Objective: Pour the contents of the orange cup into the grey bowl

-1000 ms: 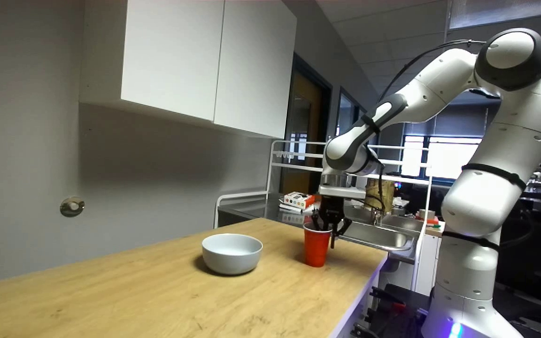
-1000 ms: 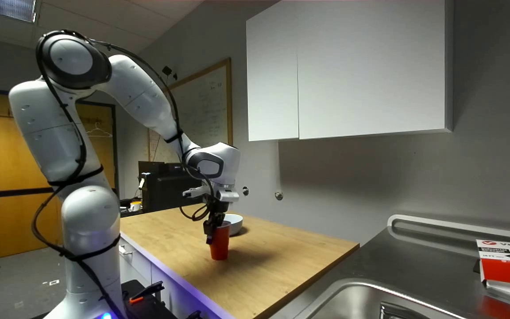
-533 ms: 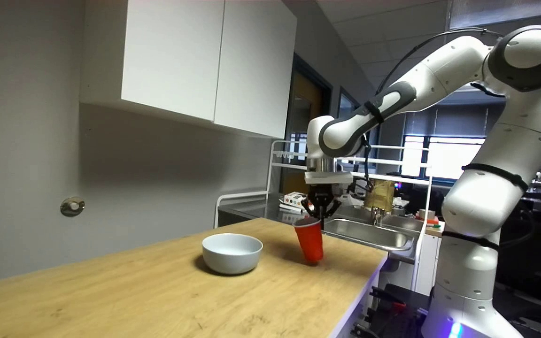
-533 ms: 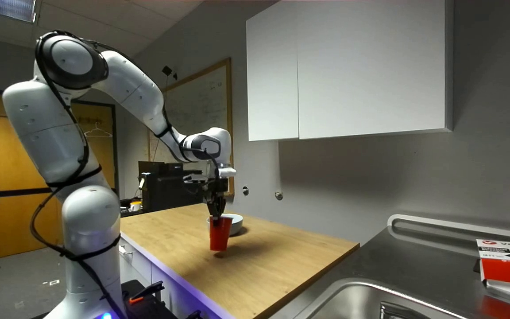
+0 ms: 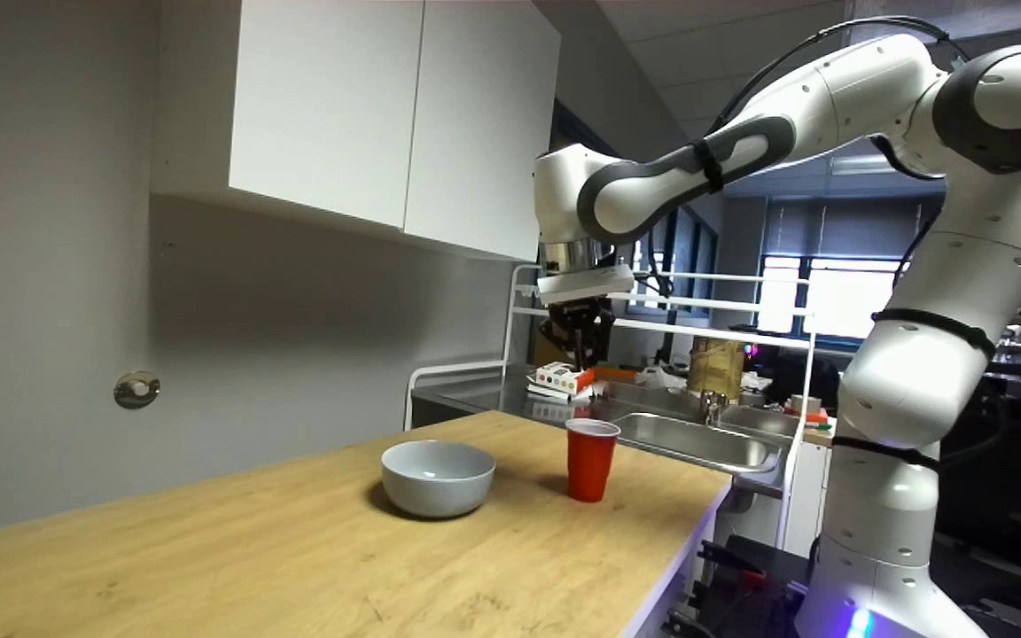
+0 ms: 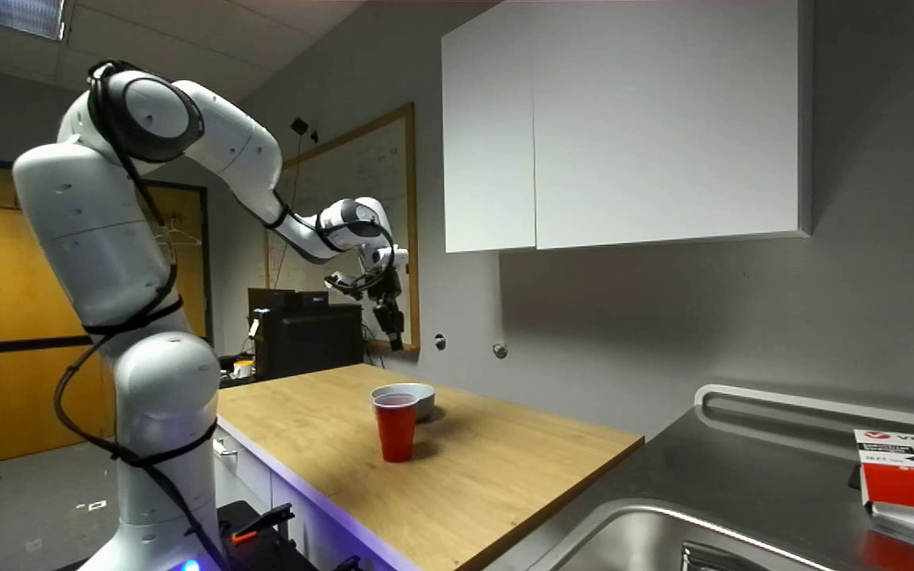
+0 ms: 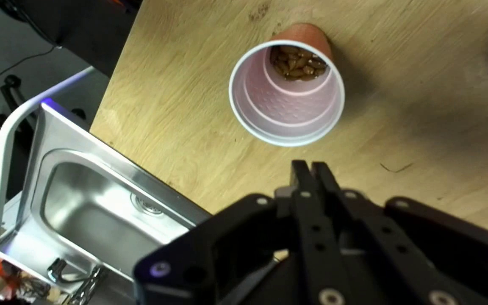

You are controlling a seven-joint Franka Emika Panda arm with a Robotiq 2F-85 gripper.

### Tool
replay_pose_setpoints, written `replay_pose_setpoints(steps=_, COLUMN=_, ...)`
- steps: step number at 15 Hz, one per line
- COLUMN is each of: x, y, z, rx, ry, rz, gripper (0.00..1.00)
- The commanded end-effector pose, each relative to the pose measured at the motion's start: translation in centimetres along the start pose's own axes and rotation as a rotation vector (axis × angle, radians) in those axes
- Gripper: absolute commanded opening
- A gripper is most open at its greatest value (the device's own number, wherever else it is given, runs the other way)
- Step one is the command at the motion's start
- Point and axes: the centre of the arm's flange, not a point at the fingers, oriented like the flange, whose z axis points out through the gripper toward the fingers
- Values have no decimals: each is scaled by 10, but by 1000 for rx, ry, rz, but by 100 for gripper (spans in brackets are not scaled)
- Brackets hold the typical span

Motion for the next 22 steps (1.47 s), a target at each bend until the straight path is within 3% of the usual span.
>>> replay_pose_setpoints(steps=1, x=10, y=-25, z=-30, rx=-46, ry=34, rz=-47, gripper=33)
replay_pose_setpoints(steps=4, x=29, y=-12, z=-12, rx=-29, ry=-51, rz=-52, gripper=53)
replay_pose_setpoints(steps=10, x=59, y=26, z=66, rx=47, ry=-307, rz=-27, gripper=99)
replay_pose_setpoints(steps=15, x=53, y=37, z=122, rx=105, ry=-451, rz=-8, gripper=100)
replay_pose_setpoints(steps=22, x=39, y=44, z=178, rx=143, ry=-559, rz=27, gripper=100)
